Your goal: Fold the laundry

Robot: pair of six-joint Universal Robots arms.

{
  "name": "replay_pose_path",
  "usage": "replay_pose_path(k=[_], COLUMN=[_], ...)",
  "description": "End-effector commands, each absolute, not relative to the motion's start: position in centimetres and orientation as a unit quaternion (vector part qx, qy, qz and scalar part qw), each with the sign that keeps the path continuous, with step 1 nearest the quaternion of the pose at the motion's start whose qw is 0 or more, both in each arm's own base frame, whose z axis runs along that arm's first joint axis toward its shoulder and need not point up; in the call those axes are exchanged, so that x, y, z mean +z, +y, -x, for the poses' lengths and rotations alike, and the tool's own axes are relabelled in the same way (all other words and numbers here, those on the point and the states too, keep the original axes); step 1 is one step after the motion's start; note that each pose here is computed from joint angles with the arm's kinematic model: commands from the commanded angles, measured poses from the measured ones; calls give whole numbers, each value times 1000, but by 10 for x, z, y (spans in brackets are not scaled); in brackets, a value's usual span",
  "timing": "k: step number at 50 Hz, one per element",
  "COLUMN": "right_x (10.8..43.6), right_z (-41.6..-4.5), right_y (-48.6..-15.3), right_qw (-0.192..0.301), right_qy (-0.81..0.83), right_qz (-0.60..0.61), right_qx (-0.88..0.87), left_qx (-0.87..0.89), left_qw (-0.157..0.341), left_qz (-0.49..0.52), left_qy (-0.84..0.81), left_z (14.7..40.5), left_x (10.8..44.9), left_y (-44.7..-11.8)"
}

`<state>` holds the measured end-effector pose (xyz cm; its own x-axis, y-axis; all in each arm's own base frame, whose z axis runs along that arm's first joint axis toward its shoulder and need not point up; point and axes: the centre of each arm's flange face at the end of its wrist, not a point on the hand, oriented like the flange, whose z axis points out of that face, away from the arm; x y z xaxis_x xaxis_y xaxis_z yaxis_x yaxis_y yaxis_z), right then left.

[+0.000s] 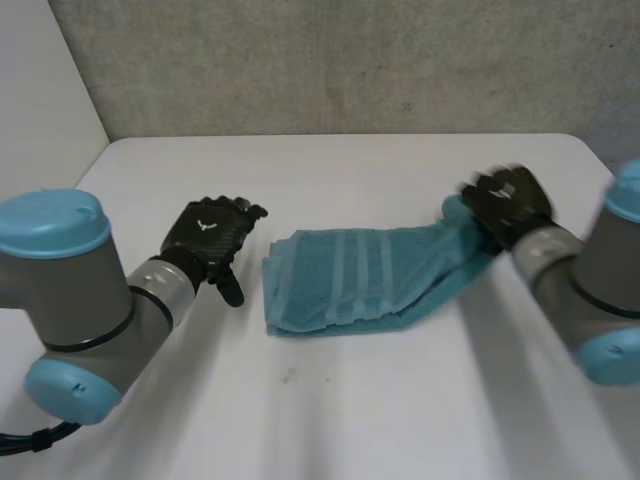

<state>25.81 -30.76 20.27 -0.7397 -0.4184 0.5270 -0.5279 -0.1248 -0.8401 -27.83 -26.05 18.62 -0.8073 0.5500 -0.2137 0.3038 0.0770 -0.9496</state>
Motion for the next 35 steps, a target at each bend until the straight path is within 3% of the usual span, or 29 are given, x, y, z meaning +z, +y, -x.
replay_pose_path(k=[1,7,11,15,18,24,26,28,31,35], right_x=[226,185,154,171,205,259,258,249,241,190], right_z=[-370,-413,-421,-415,-405,-364,-357,-350,-341,-330], right_y=[-240,-193,-181,-197,-208,-246,-249,-253,-261,-279], right_qw=[-55,-118,-112,-70,-64,-157,-187,-231,-260,-266], right_qy=[-564,-540,-544,-560,-576,-638,-655,-684,-710,-770], right_qz=[-452,-522,-552,-522,-464,-299,-280,-268,-260,-255], right_qx=[689,650,622,640,670,692,676,638,601,522], left_qx=[642,650,652,660,671,681,680,677,649,582], left_qw=[114,87,85,91,101,122,150,158,167,165], left_qz=[252,200,196,193,189,180,194,200,215,226], left_qy=[-715,-728,-727,-721,-709,-699,-691,-691,-710,-763], left_z=[270,249,247,250,256,269,293,299,314,319], left_x=[217,221,222,228,236,242,243,241,225,188], left_y=[-256,-271,-273,-275,-280,-294,-293,-292,-292,-288])
